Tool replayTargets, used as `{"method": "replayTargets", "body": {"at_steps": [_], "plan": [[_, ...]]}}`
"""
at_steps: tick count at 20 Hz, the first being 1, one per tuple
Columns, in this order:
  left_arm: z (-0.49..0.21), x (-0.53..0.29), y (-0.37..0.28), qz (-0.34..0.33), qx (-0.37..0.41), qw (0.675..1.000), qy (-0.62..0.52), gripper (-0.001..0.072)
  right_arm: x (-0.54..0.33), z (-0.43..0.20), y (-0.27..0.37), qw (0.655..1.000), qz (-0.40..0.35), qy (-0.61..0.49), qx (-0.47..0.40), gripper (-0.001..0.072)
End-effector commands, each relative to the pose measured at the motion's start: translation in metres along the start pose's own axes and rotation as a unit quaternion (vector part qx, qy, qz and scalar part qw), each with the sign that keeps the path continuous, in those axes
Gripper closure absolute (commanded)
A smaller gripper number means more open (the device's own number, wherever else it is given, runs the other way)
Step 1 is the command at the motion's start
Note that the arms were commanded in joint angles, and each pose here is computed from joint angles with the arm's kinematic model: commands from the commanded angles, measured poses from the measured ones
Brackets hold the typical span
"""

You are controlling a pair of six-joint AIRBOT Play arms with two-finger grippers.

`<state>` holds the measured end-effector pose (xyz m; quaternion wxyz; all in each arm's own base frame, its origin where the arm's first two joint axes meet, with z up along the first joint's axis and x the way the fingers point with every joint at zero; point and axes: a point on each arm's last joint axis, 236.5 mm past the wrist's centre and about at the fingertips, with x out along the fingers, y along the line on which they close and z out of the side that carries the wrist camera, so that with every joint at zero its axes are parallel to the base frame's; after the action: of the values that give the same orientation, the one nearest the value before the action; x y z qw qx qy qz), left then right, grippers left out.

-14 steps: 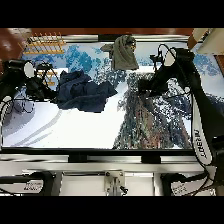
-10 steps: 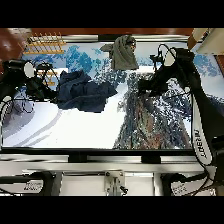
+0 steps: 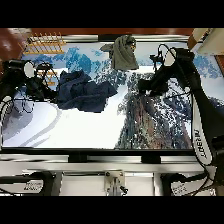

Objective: Fold the shirts.

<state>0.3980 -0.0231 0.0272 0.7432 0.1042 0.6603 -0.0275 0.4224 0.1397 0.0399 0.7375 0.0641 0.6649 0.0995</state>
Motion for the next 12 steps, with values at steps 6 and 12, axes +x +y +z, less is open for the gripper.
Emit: {"method": "replayTargets", "body": {"at_steps": [6,12], "plan": [[0.022,0.0,0.001,0.002,-0.001,0.999,-0.045,0.0006,0.0,0.0,0.002,1.0,0.004,0.001,0.001,0.0158],[0.041,0.003,-0.001,-0.002,-0.015,0.997,-0.08,0.0007,0.0,0.0,0.001,1.0,0.001,0.001,-0.002,0.0158]]}}
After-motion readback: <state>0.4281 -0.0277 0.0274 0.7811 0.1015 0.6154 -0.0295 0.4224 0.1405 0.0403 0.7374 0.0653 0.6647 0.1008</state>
